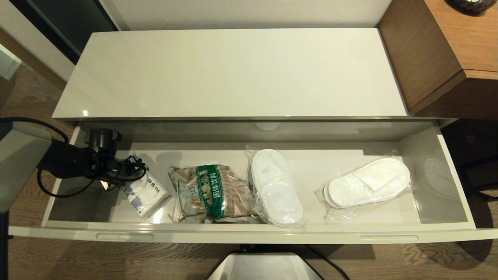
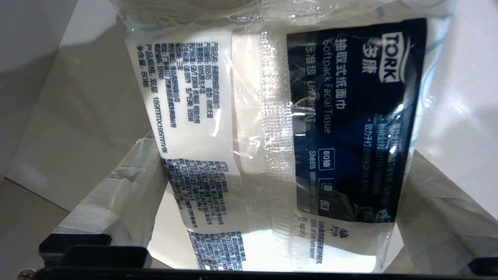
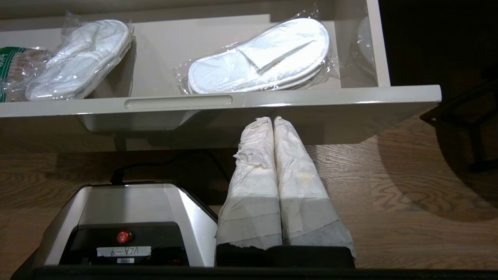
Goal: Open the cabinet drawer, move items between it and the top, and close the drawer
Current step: Take out the tissue from the drawer
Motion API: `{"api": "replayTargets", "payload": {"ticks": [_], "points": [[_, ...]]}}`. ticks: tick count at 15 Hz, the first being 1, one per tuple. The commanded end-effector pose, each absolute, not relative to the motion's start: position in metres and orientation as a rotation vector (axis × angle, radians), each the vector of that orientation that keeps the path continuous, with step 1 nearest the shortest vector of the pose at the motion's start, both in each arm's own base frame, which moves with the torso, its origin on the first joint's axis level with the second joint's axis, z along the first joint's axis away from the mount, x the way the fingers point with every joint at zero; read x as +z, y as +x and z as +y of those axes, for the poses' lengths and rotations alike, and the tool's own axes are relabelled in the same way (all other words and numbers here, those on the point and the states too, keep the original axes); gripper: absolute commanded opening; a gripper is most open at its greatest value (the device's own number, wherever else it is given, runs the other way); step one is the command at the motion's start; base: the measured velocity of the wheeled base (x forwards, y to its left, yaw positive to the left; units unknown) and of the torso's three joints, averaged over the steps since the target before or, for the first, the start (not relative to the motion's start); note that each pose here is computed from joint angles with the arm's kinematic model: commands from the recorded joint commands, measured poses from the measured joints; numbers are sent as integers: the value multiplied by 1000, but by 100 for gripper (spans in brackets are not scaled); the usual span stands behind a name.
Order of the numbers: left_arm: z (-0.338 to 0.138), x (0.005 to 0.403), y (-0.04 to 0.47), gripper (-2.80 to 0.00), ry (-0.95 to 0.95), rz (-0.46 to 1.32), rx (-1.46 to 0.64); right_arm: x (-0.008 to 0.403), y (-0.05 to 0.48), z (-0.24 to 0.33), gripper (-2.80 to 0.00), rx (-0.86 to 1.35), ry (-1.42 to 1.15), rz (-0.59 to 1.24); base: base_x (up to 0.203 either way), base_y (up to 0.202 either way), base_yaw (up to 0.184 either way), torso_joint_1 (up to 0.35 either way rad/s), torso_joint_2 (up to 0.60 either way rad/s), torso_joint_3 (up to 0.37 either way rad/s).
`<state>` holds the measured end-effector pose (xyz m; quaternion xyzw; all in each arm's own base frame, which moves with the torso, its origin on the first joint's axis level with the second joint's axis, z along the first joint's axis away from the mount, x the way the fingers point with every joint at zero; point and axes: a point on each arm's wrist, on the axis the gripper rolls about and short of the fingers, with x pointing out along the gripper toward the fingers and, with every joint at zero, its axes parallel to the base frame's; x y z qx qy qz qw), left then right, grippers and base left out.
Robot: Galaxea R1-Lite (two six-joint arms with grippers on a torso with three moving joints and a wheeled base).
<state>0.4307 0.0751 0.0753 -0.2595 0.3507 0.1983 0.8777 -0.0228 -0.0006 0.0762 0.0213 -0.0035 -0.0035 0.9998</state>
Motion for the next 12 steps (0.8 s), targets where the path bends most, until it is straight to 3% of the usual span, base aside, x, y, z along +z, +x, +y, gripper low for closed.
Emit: {"api": "replayTargets", "payload": {"ticks": [1,5,12], "points": [[75,88,430,0,-542,716,411,76,-25,-1,-280,-7,43,-32,0,0,0,0,0,0],[68,118,430,0,-531,819,429,76,-25,-1,-280,-6,43,-32,0,0,0,0,0,0],[54,112,425,0,-519,864,455,76,-25,-1,-280,-7,43,-32,0,0,0,0,0,0]]}}
